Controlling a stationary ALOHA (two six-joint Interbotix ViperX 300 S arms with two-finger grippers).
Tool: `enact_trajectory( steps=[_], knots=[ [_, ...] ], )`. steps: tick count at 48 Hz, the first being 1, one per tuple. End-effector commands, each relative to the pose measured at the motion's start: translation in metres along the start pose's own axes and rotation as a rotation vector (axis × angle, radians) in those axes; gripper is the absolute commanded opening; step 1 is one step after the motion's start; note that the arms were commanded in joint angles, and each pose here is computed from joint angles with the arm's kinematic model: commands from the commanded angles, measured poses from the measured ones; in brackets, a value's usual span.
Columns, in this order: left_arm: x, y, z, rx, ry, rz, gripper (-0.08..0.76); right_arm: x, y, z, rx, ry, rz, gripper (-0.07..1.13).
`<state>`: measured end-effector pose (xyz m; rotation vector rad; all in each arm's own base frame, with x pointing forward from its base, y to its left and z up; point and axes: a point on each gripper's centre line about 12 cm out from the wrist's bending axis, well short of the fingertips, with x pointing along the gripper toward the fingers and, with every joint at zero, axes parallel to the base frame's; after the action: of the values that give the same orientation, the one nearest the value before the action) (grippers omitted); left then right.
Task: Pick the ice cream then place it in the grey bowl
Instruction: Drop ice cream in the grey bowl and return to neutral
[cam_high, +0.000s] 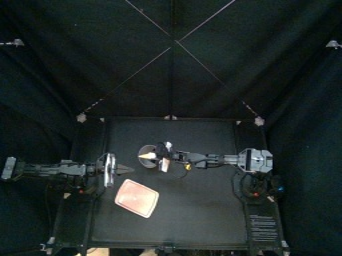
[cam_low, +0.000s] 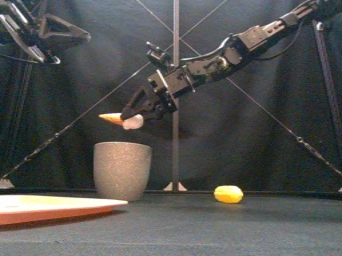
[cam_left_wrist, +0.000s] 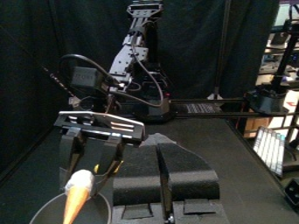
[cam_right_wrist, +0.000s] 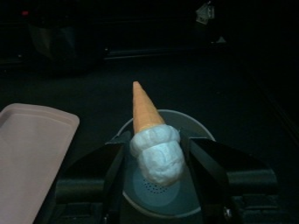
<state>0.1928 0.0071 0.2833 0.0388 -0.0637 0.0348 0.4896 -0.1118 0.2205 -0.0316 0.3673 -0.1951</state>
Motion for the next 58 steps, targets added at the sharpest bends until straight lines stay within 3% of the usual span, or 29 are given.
enact_trajectory(
  steps=[1, 11, 23, 33, 44, 58],
  knots=[
    [0.001, 0.000, 0.006, 0.003, -0.017, -0.001, -0.035, -0.006, -0.006, 0.019, 0.008, -0.042, -0.013, 0.83],
    [0.001, 0.000, 0.006, 0.002, -0.017, -0.001, -0.035, -0.008, -0.008, 0.016, 0.023, -0.038, -0.017, 1.04],
    [0.001, 0.000, 0.006, 0.003, -0.017, -0.003, -0.033, -0.041, -0.014, 0.046, 0.011, -0.115, -0.031, 1.04],
    [0.001, -0.001, 0.006, 0.007, -0.017, -0.004, -0.033, -0.103, 0.011, 0.060, 0.001, -0.204, 0.020, 1.04],
    [0.000, -0.001, 0.007, 0.015, -0.023, -0.006, -0.035, -0.170, 0.046, 0.050, -0.023, -0.325, 0.117, 1.04],
    [0.000, -0.001, 0.008, 0.019, -0.028, -0.007, -0.033, -0.234, 0.062, 0.034, -0.015, -0.398, 0.188, 1.04]
  ],
)
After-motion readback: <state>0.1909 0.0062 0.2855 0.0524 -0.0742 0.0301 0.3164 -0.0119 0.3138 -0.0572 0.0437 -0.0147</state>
